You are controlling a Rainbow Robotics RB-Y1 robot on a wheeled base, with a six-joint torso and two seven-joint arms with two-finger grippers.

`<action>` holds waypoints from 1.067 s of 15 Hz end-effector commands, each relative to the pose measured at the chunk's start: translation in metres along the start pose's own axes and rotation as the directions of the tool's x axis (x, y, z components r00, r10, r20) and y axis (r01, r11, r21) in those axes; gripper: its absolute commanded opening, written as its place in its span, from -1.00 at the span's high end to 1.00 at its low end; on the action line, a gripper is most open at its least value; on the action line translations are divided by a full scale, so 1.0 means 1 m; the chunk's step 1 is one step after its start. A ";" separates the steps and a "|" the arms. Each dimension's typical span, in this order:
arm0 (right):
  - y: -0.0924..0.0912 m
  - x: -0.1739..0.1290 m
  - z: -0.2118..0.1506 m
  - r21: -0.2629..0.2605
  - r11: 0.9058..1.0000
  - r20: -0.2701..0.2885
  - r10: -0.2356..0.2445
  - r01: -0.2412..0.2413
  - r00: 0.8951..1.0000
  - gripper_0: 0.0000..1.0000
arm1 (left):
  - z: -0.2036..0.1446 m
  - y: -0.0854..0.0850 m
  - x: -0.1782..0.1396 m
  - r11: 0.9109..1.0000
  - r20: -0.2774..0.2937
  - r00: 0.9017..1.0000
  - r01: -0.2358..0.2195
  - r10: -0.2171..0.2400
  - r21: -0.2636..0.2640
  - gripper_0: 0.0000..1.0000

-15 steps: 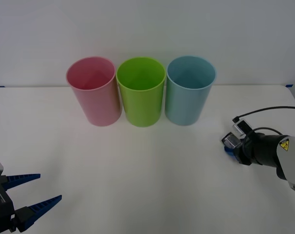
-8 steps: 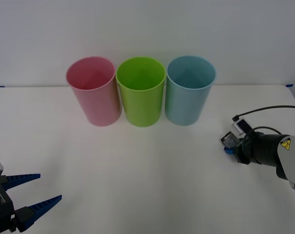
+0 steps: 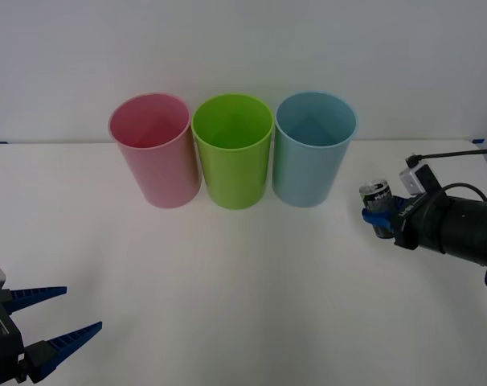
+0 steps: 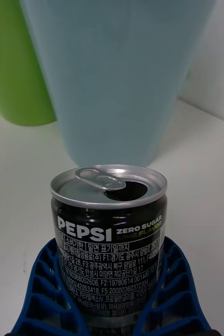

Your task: Put cans in the blue bin and PET bottles in the pink bin and trash in the green bin.

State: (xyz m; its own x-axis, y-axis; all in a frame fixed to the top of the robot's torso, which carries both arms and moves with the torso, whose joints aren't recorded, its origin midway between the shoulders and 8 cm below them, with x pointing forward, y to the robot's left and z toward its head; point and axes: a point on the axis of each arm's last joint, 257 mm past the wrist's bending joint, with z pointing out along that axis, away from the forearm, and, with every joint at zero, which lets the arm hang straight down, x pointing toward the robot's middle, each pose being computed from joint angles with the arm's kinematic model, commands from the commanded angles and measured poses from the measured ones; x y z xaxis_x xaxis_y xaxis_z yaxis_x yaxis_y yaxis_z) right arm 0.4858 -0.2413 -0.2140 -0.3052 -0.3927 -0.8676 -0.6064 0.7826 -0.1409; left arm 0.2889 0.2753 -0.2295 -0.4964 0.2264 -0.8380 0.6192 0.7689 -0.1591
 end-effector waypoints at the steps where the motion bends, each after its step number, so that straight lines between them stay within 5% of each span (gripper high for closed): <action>1: 0.027 -0.023 -0.048 -0.063 0.998 0.106 0.014 -0.007 0.994 1.00 | 0.000 0.000 0.000 1.000 0.000 1.000 0.000 0.000 0.000 -1.00; 5: 0.048 -0.034 -0.106 -0.134 0.989 0.238 0.099 -0.068 0.966 1.00 | 0.000 0.000 0.000 1.000 0.000 1.000 0.000 0.000 0.000 -1.00; 7: 0.055 -0.040 -0.130 -0.157 0.987 0.322 0.094 -0.045 0.942 1.00 | 0.000 0.000 0.000 1.000 0.000 1.000 0.000 0.000 0.000 -1.00; 9: 0.062 -0.059 -0.147 -0.195 0.979 0.403 0.128 -0.052 0.906 1.00 | 0.000 0.000 0.000 1.000 0.000 1.000 0.000 0.000 0.000 -1.00; 12: 0.070 -0.113 -0.153 -0.183 0.983 0.520 0.098 -0.002 0.849 1.00 | 0.000 0.000 0.000 1.000 0.000 1.000 0.000 0.000 0.000 -1.00; 16: 0.054 -0.172 -0.132 -0.120 0.993 0.585 0.069 0.002 0.808 1.00 | 0.000 0.000 0.000 1.000 0.000 1.000 0.000 0.000 0.000 -1.00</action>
State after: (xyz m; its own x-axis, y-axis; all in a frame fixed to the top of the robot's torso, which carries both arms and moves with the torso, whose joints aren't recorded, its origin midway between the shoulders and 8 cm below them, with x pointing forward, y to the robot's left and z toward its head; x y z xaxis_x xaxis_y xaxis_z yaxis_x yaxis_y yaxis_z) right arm 0.3999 -0.1991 -0.0158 0.1334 0.0153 -0.9909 -0.6986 0.7107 -0.0831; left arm 0.2889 0.2753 -0.2295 -0.4964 0.2264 -0.8380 0.6193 0.7689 -0.1591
